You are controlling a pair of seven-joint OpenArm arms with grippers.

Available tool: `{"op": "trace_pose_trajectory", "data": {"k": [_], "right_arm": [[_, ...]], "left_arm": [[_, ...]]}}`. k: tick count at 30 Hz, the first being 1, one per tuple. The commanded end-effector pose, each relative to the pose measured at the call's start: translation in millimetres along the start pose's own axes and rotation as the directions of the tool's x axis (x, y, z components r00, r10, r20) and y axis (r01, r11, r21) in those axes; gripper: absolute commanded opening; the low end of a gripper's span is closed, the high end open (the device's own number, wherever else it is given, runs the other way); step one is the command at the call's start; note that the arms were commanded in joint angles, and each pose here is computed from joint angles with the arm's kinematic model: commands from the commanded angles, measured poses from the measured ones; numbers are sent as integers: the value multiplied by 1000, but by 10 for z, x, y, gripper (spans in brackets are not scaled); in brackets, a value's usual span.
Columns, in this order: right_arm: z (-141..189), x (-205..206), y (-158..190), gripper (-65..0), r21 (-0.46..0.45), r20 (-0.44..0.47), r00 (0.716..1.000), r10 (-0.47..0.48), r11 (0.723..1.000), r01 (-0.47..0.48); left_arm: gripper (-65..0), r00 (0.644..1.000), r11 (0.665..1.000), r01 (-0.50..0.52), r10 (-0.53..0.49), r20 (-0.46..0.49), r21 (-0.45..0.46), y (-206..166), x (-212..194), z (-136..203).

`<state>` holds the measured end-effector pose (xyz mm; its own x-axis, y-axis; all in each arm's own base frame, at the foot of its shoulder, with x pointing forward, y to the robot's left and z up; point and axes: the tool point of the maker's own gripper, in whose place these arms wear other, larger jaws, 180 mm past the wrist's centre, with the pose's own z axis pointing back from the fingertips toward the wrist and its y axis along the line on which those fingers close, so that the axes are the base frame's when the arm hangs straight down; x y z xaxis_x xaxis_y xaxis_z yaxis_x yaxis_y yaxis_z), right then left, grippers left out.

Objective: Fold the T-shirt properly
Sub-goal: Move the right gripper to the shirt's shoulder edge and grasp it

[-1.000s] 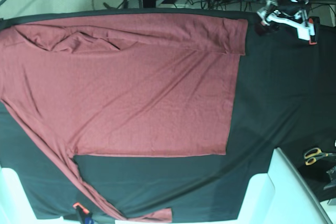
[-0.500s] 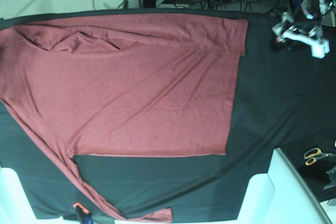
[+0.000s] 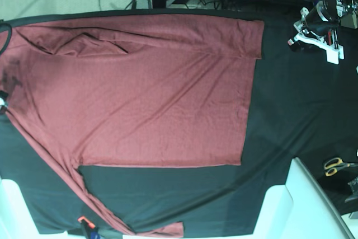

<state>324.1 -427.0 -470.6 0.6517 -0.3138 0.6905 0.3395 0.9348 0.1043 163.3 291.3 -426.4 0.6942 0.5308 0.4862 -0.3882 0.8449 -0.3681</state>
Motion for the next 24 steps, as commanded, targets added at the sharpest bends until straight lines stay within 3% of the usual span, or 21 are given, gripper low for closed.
{"op": "trace_pose_trajectory", "data": {"k": [1,17,21,24], "right_arm": [[25,352,-35,-290,1,79,997,6,1000,-6],[-55,269,179,-290,36,64,998,-4,999,2],[-69,235,91,-290,-27,56,998,-3,1000,5],[-89,166,71,-290,-65,21,998,67,996,-65]], "left_arm": [[-650,1000,1000,16,-16,23,-12,-18,88,37],[-650,1000,1000,17,-17,23,-12,-18,86,40],[-650,1000,1000,16,-16,22,-11,-14,82,39],[-650,1000,1000,16,-16,20,-10,-11,77,41]]}}
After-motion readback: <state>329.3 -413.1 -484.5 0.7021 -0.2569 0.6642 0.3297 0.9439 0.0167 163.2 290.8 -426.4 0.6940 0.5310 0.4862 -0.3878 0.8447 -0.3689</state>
